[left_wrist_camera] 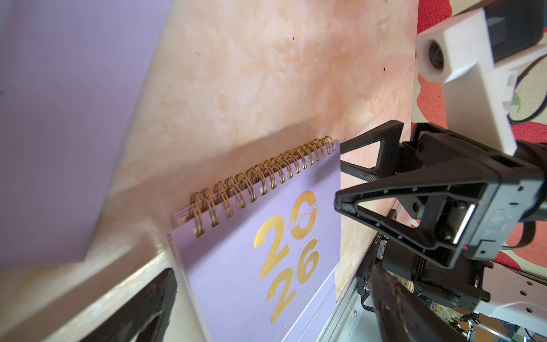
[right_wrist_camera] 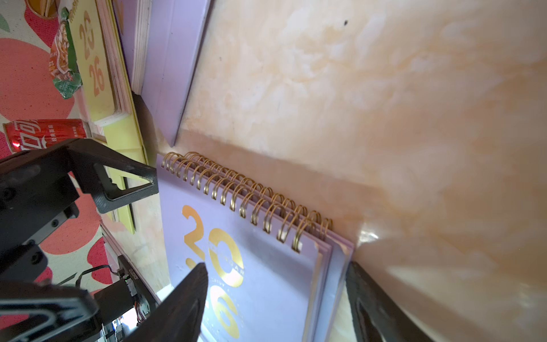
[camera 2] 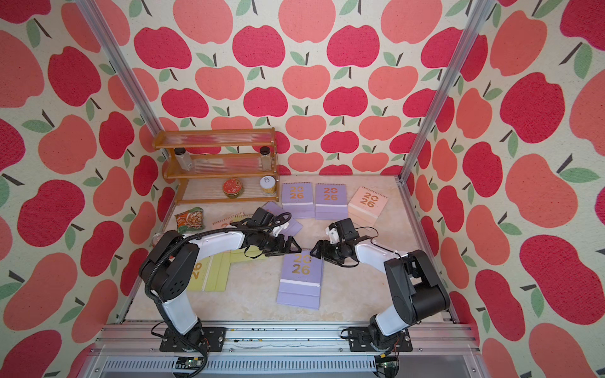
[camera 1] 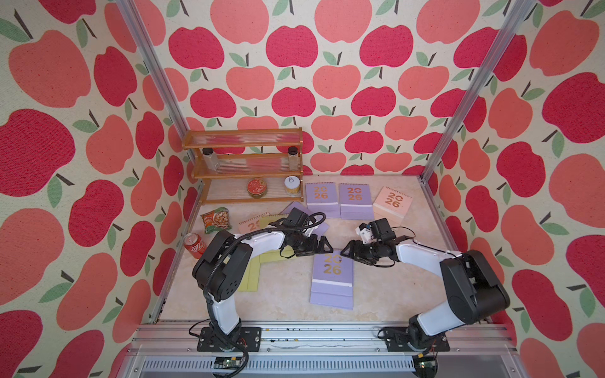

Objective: Stack the calendars
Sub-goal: Adjust the calendar at the center of the board.

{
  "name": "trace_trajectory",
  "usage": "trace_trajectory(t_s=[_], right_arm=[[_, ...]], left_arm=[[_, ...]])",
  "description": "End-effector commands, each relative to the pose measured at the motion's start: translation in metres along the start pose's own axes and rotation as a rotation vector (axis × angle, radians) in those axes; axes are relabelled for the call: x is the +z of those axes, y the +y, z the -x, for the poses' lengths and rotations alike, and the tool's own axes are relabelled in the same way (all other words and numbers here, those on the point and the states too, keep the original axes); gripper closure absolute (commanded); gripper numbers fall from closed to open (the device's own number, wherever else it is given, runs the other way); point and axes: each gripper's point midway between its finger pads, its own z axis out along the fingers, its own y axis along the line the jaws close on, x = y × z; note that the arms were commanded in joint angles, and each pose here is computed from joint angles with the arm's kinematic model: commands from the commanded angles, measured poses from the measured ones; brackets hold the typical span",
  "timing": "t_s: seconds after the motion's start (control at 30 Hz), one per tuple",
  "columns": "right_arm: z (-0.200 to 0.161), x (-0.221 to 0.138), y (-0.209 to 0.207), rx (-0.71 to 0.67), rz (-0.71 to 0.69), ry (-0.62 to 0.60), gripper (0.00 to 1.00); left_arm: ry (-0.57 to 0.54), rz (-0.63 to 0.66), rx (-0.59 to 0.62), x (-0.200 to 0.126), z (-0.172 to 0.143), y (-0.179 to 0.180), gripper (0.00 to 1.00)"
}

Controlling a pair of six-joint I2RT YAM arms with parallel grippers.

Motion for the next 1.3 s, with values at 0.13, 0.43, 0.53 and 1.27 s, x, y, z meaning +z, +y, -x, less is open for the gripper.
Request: trace_trajectory(t_s=[0.13, 0.43, 0.53, 1.27], right_arm=[[0.007, 0.003, 0.012, 0.016, 0.046, -0.012, 0.24], [0.011, 0.009, 0.017, 0.050, 0.091, -0.022, 0.24], [0.011, 0.010, 0.016, 0.052, 0.084, -0.020, 0.24], [0.120, -0.173, -0.070, 0.120, -0.152, -0.405, 0.22]], left_arm=[[-0.016, -0.035, 0.004, 0.006, 0.011, -0.013, 0.00], [-0.013, -0.049, 0.002, 0.008, 0.010, -0.017, 0.00], [-0.013, -0.047, 0.001, 0.008, 0.010, -0.017, 0.01], [-0.223, -0.074, 0.386, -0.087, 0.174, -0.132, 0.01]])
